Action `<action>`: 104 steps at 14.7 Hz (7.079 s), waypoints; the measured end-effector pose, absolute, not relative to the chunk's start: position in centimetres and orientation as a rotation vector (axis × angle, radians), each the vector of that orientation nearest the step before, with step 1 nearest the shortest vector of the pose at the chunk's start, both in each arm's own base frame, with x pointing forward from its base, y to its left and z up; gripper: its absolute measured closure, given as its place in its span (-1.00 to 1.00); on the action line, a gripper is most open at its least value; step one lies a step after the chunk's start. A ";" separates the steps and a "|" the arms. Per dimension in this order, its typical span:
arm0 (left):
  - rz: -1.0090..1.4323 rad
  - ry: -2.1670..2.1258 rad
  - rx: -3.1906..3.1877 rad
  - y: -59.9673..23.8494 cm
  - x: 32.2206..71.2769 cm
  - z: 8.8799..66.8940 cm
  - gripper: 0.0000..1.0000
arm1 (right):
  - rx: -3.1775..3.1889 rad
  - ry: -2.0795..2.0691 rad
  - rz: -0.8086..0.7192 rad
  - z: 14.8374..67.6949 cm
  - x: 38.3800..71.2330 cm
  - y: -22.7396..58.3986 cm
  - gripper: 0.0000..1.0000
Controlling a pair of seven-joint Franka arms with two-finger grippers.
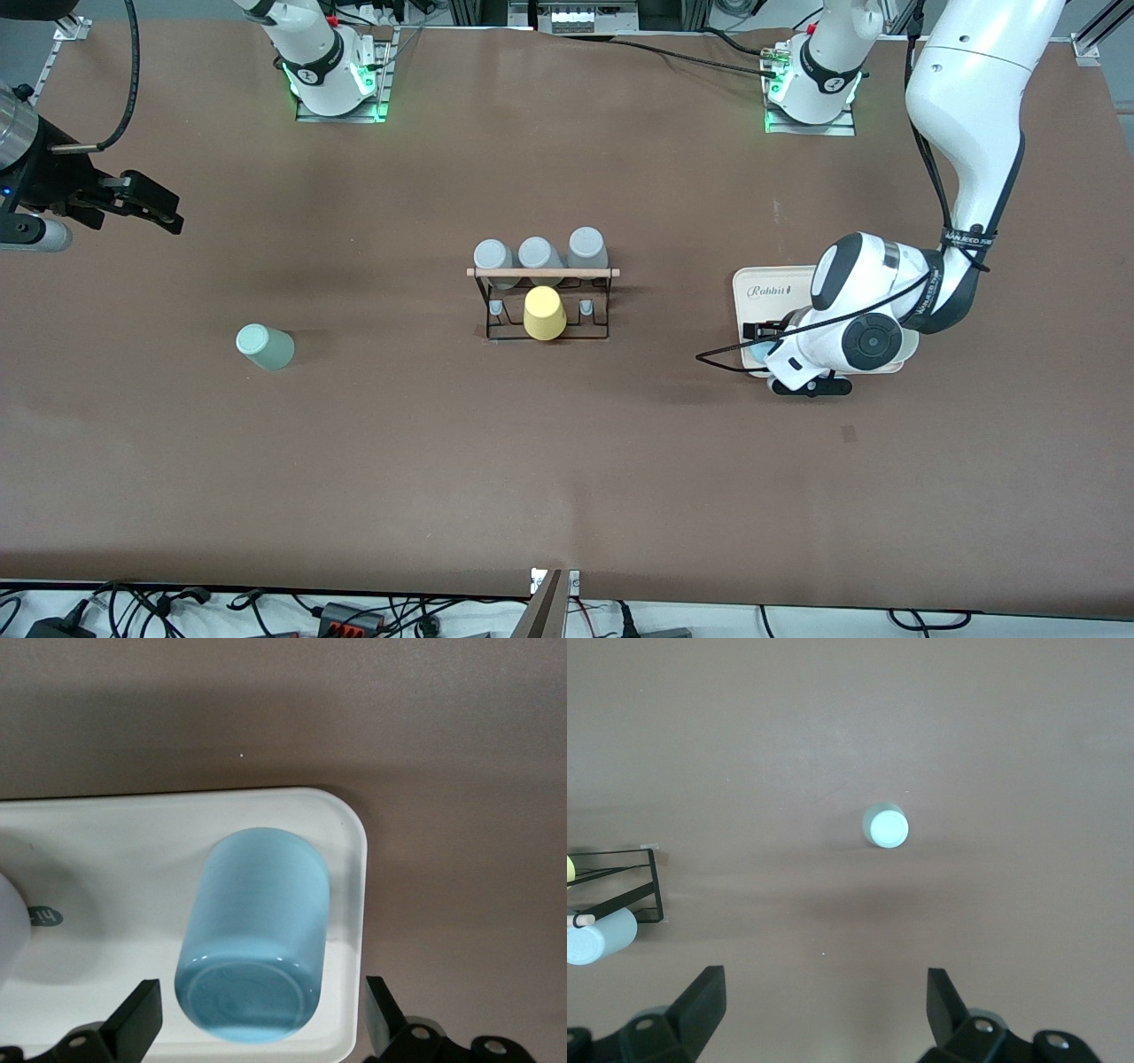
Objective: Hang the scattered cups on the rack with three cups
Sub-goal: 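Grasp the light blue cup with the left gripper and lift it, then hang the blue cup on the rack while the right gripper reaches the green cup, then withdraw the left gripper while the right gripper grasps the green cup, then lift the mint-green cup with the right gripper and carry it to the rack, then hang the mint-green cup on the rack beside the yellow cup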
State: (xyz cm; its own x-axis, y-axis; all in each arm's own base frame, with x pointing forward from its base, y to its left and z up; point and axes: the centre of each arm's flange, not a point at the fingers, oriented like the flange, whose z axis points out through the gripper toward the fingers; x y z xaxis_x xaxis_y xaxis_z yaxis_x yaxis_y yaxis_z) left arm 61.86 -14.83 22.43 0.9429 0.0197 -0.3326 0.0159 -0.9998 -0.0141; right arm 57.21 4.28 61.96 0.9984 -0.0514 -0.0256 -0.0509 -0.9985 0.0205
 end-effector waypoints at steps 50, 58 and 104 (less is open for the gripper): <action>0.545 -0.831 -3.287 -38.8 60.8 35.3 -0.90 | 3.064 0.121 -0.213 27.4 62.8 -1.9 -1.00; 0.410 -0.485 -3.360 -14.5 65.1 49.2 -1.00 | 3.077 0.116 -0.226 23.5 62.1 -2.8 -0.81; -0.004 -0.161 -3.143 -7.7 58.1 57.0 -1.00 | 3.060 -0.319 -0.260 33.9 58.8 41.1 -0.29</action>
State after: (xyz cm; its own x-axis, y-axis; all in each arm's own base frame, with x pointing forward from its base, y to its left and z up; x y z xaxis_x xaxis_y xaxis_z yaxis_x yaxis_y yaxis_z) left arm 58.15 -7.73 57.00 0.9948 0.1020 0.0024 0.1019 -0.9948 0.0057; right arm 58.85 41.08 33.85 0.9645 -0.2089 -0.1613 -0.1998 -0.9773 0.0711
